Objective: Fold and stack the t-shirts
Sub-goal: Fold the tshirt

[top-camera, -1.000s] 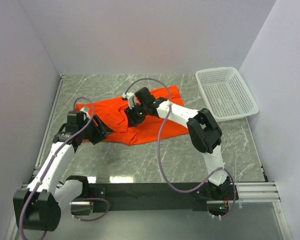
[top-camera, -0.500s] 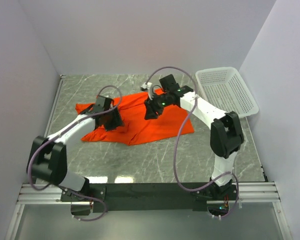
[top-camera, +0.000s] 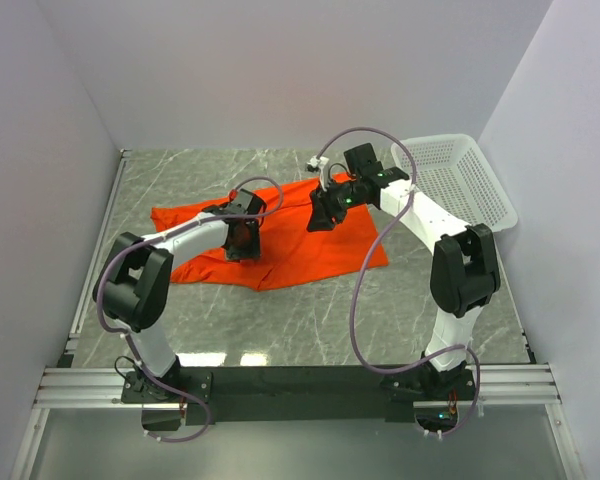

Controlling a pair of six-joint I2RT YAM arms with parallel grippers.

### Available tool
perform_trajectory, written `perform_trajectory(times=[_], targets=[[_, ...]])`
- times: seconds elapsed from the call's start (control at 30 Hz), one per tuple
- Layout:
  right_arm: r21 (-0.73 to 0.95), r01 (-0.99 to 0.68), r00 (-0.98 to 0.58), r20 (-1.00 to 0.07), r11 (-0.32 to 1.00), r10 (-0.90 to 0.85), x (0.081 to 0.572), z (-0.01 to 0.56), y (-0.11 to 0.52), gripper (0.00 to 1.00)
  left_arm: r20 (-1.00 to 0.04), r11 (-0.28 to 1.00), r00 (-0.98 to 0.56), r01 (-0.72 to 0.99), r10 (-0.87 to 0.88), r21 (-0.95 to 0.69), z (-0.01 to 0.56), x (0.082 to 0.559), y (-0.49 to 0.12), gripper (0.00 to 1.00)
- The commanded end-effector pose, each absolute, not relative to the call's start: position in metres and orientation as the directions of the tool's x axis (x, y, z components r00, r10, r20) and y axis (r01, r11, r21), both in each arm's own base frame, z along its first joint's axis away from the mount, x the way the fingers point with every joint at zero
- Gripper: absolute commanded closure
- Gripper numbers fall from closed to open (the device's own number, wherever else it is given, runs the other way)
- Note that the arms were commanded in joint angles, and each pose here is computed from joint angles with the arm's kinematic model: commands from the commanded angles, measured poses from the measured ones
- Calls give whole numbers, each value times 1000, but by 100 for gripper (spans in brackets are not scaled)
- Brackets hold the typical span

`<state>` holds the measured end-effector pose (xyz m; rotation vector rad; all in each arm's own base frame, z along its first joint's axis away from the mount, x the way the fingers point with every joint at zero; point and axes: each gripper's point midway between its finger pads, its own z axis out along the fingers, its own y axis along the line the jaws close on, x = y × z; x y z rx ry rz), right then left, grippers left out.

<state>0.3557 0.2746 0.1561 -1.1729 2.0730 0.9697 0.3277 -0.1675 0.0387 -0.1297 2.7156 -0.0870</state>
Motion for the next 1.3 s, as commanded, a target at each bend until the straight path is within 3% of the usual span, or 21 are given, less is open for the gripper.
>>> perform_trajectory(times=[0.0, 0.63, 0.97, 1.27], targets=[[321, -886, -450, -771, 335, -450, 352, 168, 276, 51, -450, 998, -890, -67, -66, -15, 50, 340, -162, 51], [353, -868, -484, -760, 349, -435, 358, 163, 268, 51, -430, 1000, -903, -12, -3, 19, 37, 339, -168, 55], [361, -862, -495, -753, 356, -433, 359, 162, 262, 51, -452, 1000, -892, -12, -9, 3, 50, 341, -170, 79], [226, -908, -398, -724, 352, -563, 355, 150, 237, 51, -485, 996, -874, 21, -21, -82, 81, 334, -178, 91]])
